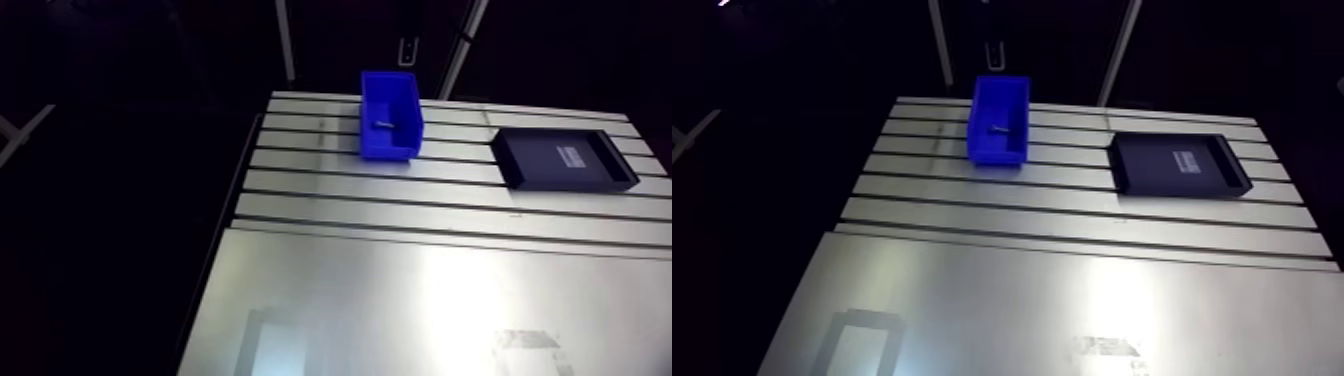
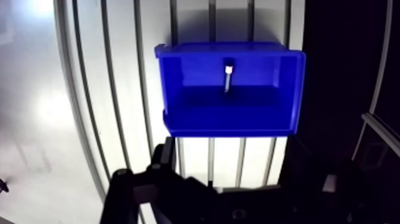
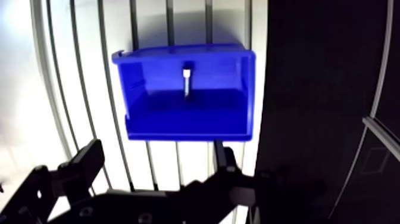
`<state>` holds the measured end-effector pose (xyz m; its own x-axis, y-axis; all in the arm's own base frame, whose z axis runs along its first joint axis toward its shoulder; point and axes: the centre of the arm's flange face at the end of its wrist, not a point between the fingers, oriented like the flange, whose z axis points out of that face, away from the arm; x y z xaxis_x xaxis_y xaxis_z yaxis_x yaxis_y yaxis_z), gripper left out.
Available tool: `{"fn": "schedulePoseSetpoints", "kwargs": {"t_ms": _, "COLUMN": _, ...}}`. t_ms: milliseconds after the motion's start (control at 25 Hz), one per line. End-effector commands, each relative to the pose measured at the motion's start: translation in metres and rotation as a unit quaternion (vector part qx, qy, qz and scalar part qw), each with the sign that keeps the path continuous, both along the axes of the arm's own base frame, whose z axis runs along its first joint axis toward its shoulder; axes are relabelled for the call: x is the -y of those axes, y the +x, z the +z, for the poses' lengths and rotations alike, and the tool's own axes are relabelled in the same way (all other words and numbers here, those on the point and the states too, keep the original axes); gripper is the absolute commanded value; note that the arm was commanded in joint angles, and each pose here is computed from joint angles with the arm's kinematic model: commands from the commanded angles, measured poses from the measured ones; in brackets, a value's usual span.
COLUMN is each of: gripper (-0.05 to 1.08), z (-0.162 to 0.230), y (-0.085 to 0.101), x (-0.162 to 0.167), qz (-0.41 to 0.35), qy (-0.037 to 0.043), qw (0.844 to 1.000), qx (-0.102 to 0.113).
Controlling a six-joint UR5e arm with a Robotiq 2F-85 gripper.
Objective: Pick up the M10 bolt from the tray and put it into the blue bin.
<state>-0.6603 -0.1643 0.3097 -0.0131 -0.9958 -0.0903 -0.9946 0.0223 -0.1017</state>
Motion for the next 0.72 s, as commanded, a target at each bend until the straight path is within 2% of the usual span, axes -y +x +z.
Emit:
{"fn": "schedulePoseSetpoints", "kwargs": {"t_ms": 40, "gripper": 0.01, "z": 0.125, "y": 0.006, "x": 0.017, "qz": -0.211, "qy": 0.0188, "qw": 0.977, "qx": -0.015}}
{"fn": "schedulePoseSetpoints", "kwargs": {"t_ms": 120, "gripper": 0.01, "z": 0.138, "y": 0.011, "x": 0.015, "qz": -0.293, "qy": 0.0237, "qw": 0.955, "qx": -0.030}}
{"fn": "schedulePoseSetpoints", "kwargs": {"t_ms": 200, "gripper": 0.01, "z": 0.141, "y": 0.012, "x": 0.015, "qz": -0.386, "qy": 0.0357, "qw": 0.921, "qx": -0.040}}
{"fn": "schedulePoseSetpoints", "kwargs": {"t_ms": 240, "gripper": 0.01, "z": 0.142, "y": 0.016, "x": 0.015, "qz": -0.428, "qy": 0.0382, "qw": 0.902, "qx": -0.042}}
{"fn": "schedulePoseSetpoints", "kwargs": {"t_ms": 280, "gripper": 0.01, "z": 0.143, "y": 0.019, "x": 0.016, "qz": -0.461, "qy": 0.0442, "qw": 0.885, "qx": -0.047}}
{"fn": "schedulePoseSetpoints", "kwargs": {"t_ms": 320, "gripper": 0.01, "z": 0.146, "y": 0.022, "x": 0.016, "qz": -0.493, "qy": 0.0433, "qw": 0.868, "qx": -0.048}}
{"fn": "schedulePoseSetpoints", "kwargs": {"t_ms": 360, "gripper": 0.01, "z": 0.146, "y": 0.024, "x": 0.016, "qz": -0.521, "qy": 0.0476, "qw": 0.851, "qx": -0.050}}
{"fn": "schedulePoseSetpoints", "kwargs": {"t_ms": 400, "gripper": 0.01, "z": 0.152, "y": 0.028, "x": 0.016, "qz": -0.544, "qy": 0.0460, "qw": 0.836, "qx": -0.055}}
{"fn": "schedulePoseSetpoints", "kwargs": {"t_ms": 480, "gripper": 0.01, "z": 0.157, "y": 0.032, "x": 0.012, "qz": -0.586, "qy": 0.0485, "qw": 0.807, "qx": -0.060}}
{"fn": "schedulePoseSetpoints", "kwargs": {"t_ms": 600, "gripper": 0.01, "z": 0.175, "y": 0.044, "x": 0.009, "qz": -0.637, "qy": 0.0437, "qw": 0.766, "qx": -0.073}}
{"fn": "schedulePoseSetpoints", "kwargs": {"t_ms": 720, "gripper": 0.01, "z": 0.190, "y": 0.052, "x": 0.000, "qz": -0.664, "qy": 0.0356, "qw": 0.742, "qx": -0.084}}
